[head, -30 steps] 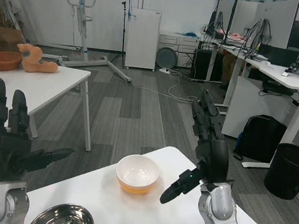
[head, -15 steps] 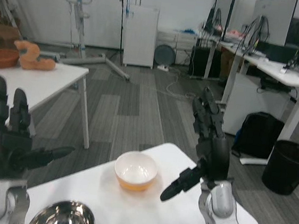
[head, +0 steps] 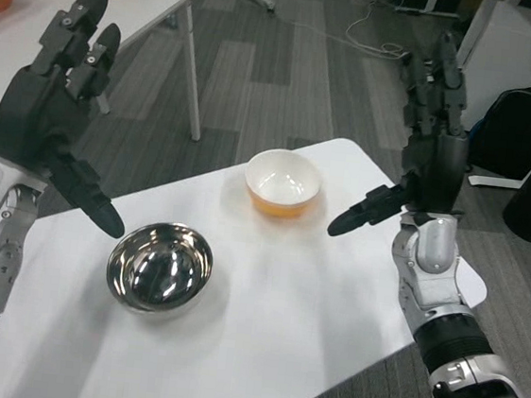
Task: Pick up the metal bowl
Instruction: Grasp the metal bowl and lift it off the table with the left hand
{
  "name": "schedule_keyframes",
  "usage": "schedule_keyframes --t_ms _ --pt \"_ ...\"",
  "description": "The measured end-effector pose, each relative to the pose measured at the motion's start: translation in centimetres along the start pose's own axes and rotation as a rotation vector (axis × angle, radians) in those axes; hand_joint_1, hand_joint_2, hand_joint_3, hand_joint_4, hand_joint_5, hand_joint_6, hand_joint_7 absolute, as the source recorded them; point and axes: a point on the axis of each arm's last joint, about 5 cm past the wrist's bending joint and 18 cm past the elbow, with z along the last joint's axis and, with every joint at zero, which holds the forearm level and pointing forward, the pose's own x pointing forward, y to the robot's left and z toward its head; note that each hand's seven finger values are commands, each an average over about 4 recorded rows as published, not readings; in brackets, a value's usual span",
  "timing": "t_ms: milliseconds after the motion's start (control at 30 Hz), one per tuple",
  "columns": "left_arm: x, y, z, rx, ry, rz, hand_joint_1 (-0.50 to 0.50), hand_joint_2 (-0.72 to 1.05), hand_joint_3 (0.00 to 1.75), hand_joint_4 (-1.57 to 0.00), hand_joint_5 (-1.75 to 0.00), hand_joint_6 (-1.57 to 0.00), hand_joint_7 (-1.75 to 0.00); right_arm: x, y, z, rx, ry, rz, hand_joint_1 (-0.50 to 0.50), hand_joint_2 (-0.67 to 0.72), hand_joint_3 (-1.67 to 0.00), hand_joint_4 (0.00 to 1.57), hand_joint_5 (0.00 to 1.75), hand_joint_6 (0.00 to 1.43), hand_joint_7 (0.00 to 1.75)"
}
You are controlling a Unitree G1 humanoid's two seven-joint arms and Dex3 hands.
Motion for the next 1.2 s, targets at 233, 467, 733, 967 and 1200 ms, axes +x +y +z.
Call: schedule_keyframes --t_ms 233,467,733,967,1200 --pt "-0.4 1.2 3.0 0.175 0.278 -0.192 -0.50 -0.55 0.00 0.00 0.00 0.00 -0.14 -0.3 -0.4 -0.4 -0.020 0.034 0.014 -0.38 0.61 0.00 0.00 0.00 0.00 0.00" --pt "0.2 -1.2 3.0 0.457 0.510 -0.497 -0.50 -0.64 0.00 0.00 0.00 0.00 -0.14 -0.5 -0.3 -0.5 -0.027 0.053 0.032 -0.38 0.60 0.00 0.00 0.00 0.00 0.00" --pt "2.2 -3.6 3.7 0.868 0.558 -0.722 -0.50 -0.64 0.00 0.00 0.00 0.00 -0.14 -0.7 -0.4 -0.8 -0.038 0.083 0.038 -0.38 0.63 0.00 0.00 0.00 0.00 0.00" --pt "2.7 -5.6 3.7 1.003 0.526 -0.810 -0.50 -0.64 0.00 0.00 0.00 0.00 -0.14 -0.8 -0.4 -1.2 -0.032 0.109 0.034 -0.35 0.65 0.00 0.00 0.00 0.00 0.00" --pt "2.7 -7.7 2.7 1.085 0.504 -0.924 -0.50 -0.64 0.00 0.00 0.00 0.00 -0.14 -0.7 -0.4 -1.5 -0.025 0.132 0.038 -0.38 0.66 0.00 0.00 0.00 0.00 0.00"
